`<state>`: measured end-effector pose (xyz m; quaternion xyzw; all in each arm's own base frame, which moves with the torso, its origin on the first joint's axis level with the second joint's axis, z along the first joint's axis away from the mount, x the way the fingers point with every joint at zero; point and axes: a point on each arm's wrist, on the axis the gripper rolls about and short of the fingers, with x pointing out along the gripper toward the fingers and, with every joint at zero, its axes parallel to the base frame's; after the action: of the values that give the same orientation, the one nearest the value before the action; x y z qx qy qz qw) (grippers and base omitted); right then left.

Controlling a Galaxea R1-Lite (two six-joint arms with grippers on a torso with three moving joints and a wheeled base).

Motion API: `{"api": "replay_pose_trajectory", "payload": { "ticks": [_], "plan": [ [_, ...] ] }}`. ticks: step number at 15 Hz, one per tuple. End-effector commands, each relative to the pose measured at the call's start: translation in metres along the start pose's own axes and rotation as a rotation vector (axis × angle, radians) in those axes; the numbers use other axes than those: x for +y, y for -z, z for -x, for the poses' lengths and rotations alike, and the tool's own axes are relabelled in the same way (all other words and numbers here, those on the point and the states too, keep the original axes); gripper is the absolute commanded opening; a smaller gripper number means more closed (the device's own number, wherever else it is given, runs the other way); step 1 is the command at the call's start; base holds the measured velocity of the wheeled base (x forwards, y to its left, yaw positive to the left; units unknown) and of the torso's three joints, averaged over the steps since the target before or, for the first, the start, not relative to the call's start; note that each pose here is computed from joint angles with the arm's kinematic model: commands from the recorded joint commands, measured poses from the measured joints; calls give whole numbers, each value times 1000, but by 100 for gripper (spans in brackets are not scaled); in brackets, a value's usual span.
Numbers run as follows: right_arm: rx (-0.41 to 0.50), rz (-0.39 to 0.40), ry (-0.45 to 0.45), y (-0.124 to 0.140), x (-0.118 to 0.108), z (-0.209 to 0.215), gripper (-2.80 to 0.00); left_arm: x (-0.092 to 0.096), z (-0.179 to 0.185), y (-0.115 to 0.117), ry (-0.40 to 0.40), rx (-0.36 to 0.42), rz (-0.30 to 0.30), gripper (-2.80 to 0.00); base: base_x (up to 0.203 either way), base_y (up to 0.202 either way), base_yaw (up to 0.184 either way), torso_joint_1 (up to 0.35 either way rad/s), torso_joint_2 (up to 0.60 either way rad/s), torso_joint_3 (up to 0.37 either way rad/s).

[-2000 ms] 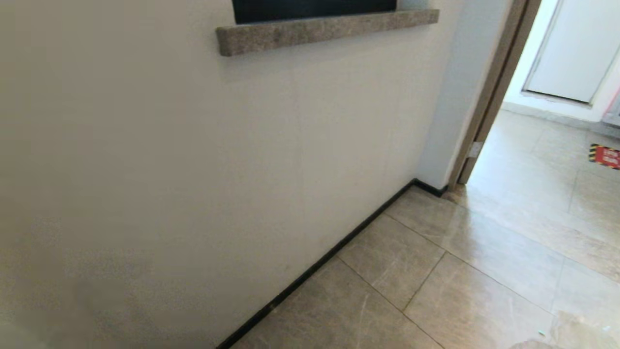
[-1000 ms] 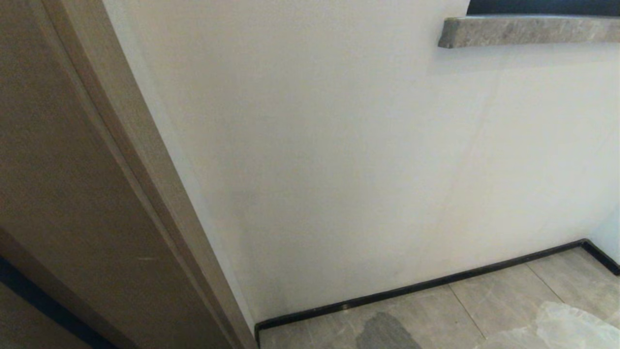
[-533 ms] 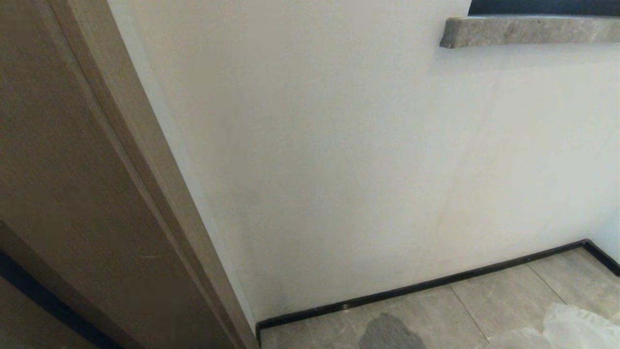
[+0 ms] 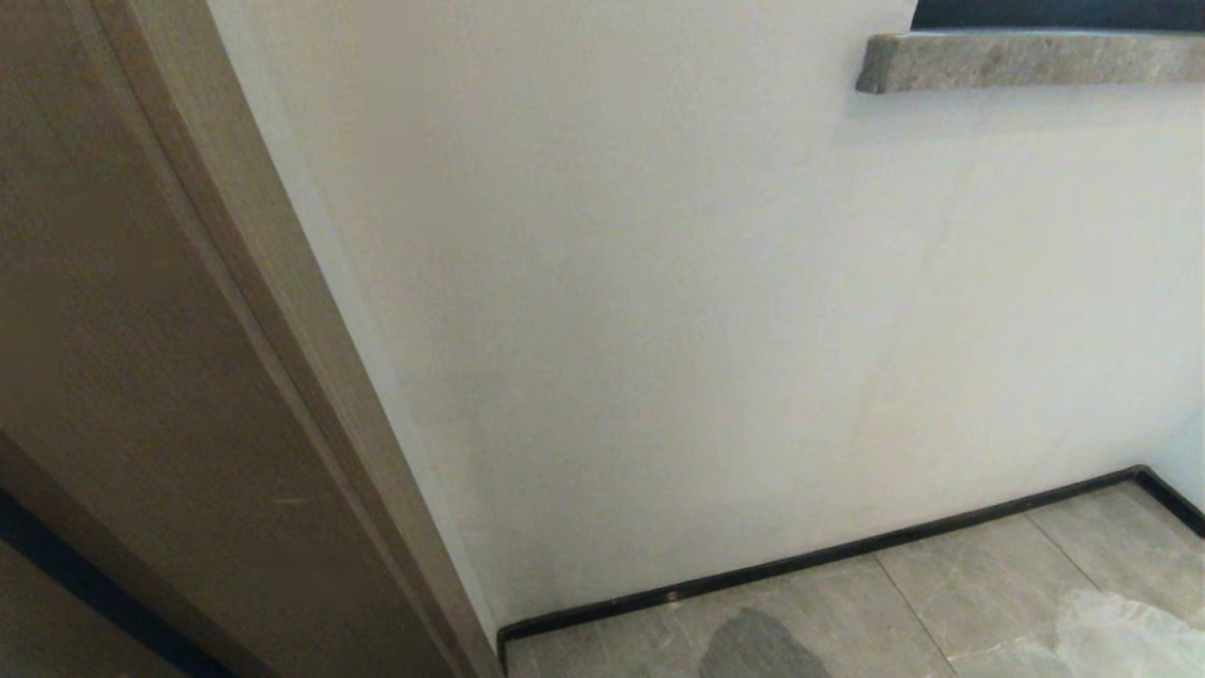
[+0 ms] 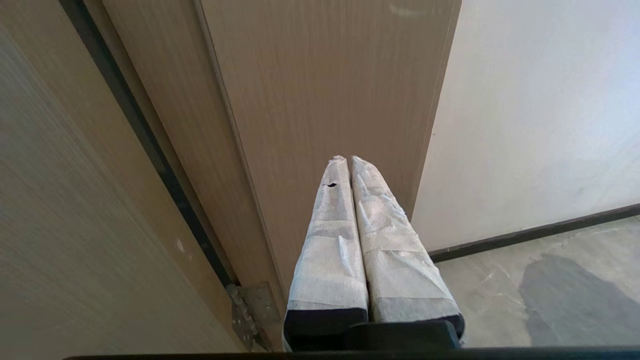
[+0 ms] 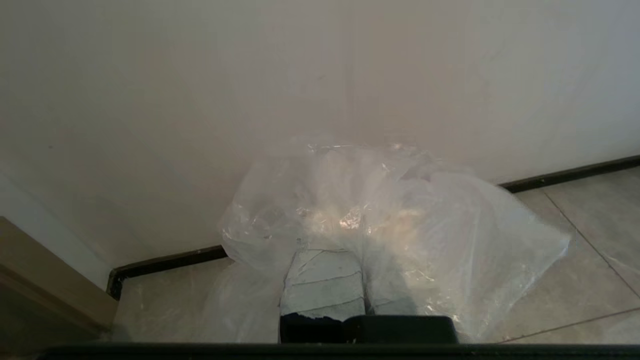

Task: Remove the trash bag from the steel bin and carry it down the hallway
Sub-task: Put the trash bag at the door

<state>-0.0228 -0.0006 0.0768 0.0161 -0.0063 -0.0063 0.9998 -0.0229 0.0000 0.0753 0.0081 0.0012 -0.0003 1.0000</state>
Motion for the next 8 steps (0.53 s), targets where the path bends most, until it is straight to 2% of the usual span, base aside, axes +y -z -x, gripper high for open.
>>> {"api": "replay_pose_trajectory", "payload": {
  "ticks": [1, 8],
  "plan": [
    [2, 0, 0, 0, 0, 0, -280, 0, 0, 0, -1, -2, -1, -280, 0, 0, 0, 0, 0, 0],
    [3, 0, 0, 0, 0, 0, -280, 0, 0, 0, -1, -2, 5, -280, 0, 0, 0, 3, 3, -157]
  ]
}}
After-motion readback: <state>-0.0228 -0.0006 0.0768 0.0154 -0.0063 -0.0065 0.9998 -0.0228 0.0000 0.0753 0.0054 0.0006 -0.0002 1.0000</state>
